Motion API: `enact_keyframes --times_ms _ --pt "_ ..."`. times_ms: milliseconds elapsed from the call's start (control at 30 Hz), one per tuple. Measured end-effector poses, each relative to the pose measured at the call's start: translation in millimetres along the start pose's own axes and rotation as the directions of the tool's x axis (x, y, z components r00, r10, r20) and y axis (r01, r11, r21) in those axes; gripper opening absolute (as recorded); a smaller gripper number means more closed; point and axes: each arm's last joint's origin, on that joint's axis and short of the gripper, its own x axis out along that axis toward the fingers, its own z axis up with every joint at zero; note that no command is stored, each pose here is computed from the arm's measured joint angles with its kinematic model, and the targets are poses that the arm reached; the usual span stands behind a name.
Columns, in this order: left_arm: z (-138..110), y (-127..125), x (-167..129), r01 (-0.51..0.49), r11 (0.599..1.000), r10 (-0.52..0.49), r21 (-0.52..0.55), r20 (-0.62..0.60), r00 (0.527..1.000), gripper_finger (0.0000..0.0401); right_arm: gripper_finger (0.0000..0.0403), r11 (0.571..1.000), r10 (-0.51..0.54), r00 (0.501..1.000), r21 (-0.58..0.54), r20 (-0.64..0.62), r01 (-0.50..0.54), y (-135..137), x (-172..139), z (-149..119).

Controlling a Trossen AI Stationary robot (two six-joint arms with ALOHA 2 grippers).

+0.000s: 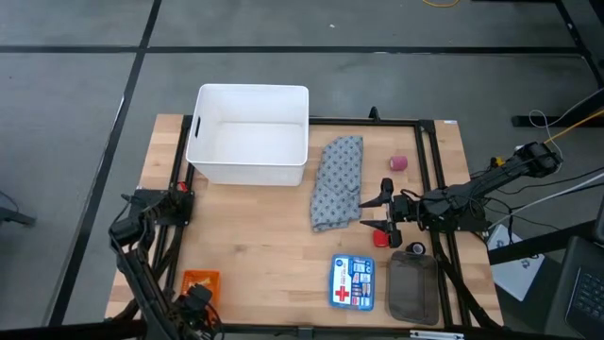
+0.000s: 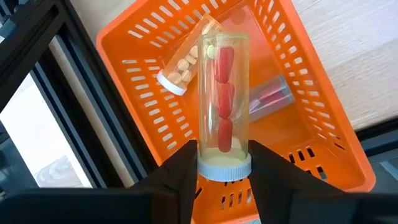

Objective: Pick & place medical supplies in basket/bin
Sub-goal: Put the yellow pill bottle into the orange bin, then put the pink bandage into the black bin

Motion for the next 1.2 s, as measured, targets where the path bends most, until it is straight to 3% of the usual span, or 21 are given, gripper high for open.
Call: enact_keyframes --times_ms 400,600,767,867,1000,1067,1200 --pt "2 2 0 -0.026 0.999 0.026 -0.023 0.011 1.0 0.0218 0.0212 1.0 0.0 1.0 -0.004 0.0 0.0 0 0 0" --pt "8 6 -2 -0.079 0.996 0.08 -0.029 0.051 0.995 0.0225 0.0212 0.999 0.002 0.999 -0.044 0.035 -0.001 0 0 4" --pt "15 5 -10 0.019 1.0 -0.017 -0.012 0.175 0.984 0.0216 0.0212 0.995 0.006 0.994 -0.1 0.113 0.005 1 -1 11" --pt "26 3 -17 0.121 0.992 -0.123 0.027 0.315 0.941 0.0209 0.0212 0.994 0.005 0.989 -0.105 0.146 0.011 1 -1 15" --pt "45 -10 -25 0.227 0.963 -0.27 0.147 0.477 0.836 0.0201 0.0212 0.997 -0.019 0.987 -0.065 0.157 0.03 0 -1 16" --pt "56 -20 -28 0.239 0.948 -0.316 0.213 0.511 0.799 0.0198 0.0212 0.999 -0.022 0.987 -0.041 0.157 0.029 0 -1 16" --pt "85 -43 -32 0.228 0.914 -0.38 0.336 0.509 0.772 0.0195 0.0212 0.995 -0.091 0.983 0.055 0.157 0.083 -2 -1 16"
